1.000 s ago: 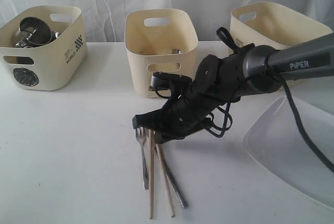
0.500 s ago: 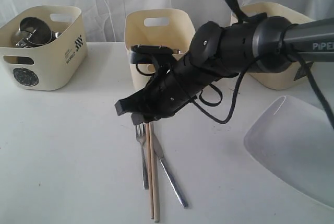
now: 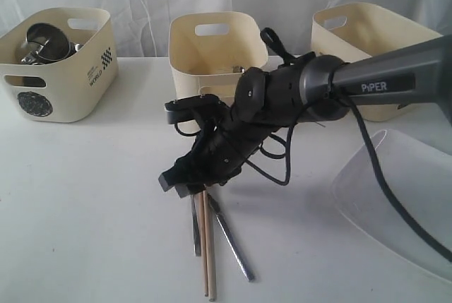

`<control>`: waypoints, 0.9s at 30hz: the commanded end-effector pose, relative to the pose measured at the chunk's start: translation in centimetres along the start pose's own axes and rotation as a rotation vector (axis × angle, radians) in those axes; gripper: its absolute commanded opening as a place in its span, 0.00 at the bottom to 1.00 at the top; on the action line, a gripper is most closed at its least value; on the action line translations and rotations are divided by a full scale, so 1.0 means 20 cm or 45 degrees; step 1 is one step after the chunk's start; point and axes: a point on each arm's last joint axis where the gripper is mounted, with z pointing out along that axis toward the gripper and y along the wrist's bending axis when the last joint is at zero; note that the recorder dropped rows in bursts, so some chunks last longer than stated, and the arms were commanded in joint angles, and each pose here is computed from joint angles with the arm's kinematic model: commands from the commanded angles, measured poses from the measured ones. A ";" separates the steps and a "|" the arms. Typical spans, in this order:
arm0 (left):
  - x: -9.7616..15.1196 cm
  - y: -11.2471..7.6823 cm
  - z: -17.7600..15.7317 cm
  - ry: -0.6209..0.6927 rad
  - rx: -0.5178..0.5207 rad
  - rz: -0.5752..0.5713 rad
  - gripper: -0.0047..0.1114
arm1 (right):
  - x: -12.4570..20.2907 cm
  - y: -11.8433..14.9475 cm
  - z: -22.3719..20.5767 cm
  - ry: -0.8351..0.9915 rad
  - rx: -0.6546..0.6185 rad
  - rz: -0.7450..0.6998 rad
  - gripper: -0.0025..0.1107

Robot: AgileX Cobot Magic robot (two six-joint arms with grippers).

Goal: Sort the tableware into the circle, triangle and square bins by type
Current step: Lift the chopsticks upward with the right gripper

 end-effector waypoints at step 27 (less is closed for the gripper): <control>0.02 0.00 0.00 0.040 0.012 -0.006 0.05 | -0.19 0.13 -0.03 0.152 0.161 -0.087 0.31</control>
